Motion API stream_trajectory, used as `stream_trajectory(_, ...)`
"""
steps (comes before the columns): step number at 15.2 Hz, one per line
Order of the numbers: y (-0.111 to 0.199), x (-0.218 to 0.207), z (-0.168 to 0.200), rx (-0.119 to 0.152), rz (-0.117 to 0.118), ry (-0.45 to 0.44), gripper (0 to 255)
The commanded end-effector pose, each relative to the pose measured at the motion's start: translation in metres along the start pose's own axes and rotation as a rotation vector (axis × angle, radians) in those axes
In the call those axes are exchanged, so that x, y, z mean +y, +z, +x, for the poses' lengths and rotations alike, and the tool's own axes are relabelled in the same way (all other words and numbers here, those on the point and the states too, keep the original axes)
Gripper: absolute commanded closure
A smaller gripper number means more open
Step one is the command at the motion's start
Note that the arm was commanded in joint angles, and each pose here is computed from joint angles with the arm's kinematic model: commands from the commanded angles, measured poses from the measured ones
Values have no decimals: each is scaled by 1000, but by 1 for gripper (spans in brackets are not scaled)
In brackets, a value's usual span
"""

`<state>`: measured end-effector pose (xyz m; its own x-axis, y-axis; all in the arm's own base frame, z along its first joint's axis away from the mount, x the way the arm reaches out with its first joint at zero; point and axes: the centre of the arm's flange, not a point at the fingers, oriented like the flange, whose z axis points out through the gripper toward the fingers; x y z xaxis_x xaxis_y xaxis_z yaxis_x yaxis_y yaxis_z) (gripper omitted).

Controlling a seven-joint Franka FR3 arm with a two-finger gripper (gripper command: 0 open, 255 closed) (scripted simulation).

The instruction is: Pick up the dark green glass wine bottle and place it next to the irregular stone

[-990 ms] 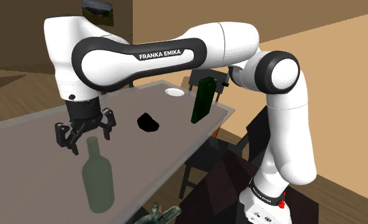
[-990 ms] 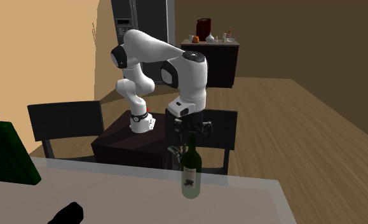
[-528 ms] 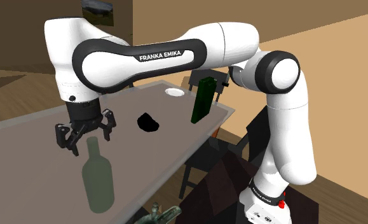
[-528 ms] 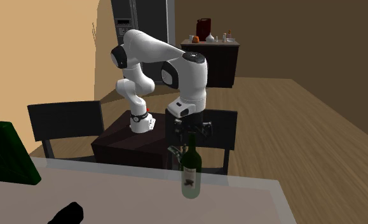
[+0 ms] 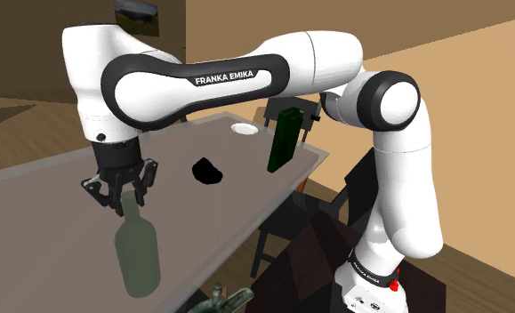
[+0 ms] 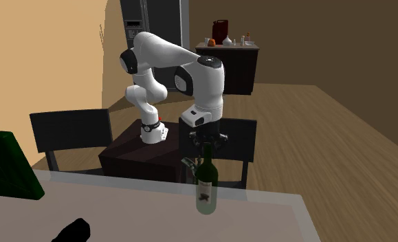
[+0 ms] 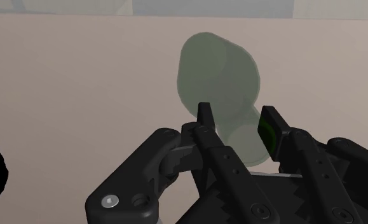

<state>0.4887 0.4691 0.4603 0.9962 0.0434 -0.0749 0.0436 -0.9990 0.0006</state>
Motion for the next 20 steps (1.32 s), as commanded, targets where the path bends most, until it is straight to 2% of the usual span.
stream_trajectory(1, 1, 0, 0, -1, -1, 0, 255)
stream_trajectory(20, -94, 0, -7, -1, -1, 0, 255)
